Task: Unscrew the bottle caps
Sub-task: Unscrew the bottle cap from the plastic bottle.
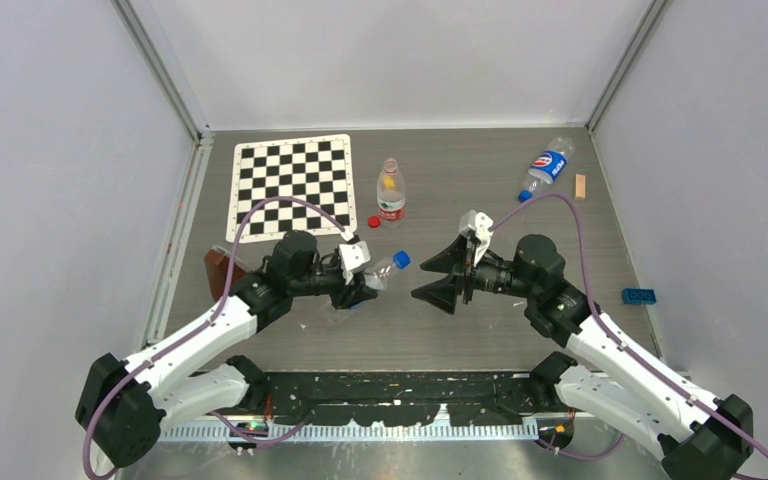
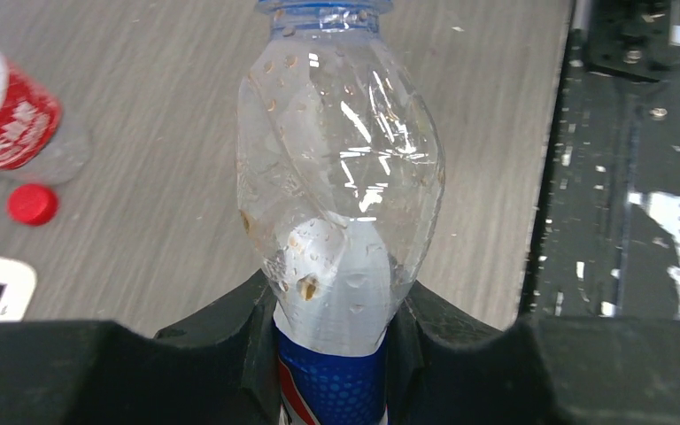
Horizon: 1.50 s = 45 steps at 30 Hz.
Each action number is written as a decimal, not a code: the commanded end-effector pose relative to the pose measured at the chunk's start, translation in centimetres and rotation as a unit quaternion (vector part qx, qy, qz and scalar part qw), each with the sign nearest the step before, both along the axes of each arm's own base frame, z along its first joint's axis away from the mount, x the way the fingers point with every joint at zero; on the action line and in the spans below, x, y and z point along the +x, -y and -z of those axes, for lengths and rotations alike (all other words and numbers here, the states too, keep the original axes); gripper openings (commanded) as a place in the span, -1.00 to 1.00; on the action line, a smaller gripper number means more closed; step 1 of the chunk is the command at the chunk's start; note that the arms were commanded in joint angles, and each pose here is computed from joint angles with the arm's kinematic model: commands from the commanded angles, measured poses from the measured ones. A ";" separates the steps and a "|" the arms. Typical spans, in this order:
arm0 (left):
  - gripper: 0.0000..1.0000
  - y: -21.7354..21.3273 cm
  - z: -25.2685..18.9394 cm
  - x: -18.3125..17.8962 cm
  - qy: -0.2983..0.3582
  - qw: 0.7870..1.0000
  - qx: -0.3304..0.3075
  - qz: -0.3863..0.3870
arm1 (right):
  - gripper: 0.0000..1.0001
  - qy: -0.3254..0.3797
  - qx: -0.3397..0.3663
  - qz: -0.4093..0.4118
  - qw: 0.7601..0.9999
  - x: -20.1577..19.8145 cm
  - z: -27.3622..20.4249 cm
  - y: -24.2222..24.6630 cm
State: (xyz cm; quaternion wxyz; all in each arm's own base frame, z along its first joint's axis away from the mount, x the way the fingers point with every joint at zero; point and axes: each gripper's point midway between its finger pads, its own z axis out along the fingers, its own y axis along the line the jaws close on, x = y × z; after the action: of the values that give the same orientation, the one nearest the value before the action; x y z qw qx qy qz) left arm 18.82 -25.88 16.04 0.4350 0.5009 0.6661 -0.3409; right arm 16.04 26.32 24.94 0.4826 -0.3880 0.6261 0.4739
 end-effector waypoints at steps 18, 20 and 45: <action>-0.97 -0.1 -1.7 2.9 0.158 0.984 -0.001 -0.084 | 0.35 -0.315 0.097 0.165 0.930 6.3 -3.1 -2.6; -0.98 0.0 -1.6 2.8 0.159 0.984 0.000 -0.083 | 0.29 -0.321 0.093 0.167 0.928 6.5 -2.7 -2.7; -0.94 0.2 -1.1 2.5 0.119 0.989 0.021 -0.088 | -0.63 -0.269 0.053 0.055 0.960 4.2 -0.9 -4.3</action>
State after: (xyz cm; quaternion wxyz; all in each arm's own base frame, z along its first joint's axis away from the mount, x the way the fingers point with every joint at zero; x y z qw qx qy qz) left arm 20.89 -25.46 15.61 0.5317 0.4939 0.6523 -0.2187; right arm 22.49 29.48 23.68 0.3280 -0.0811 0.7820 0.5238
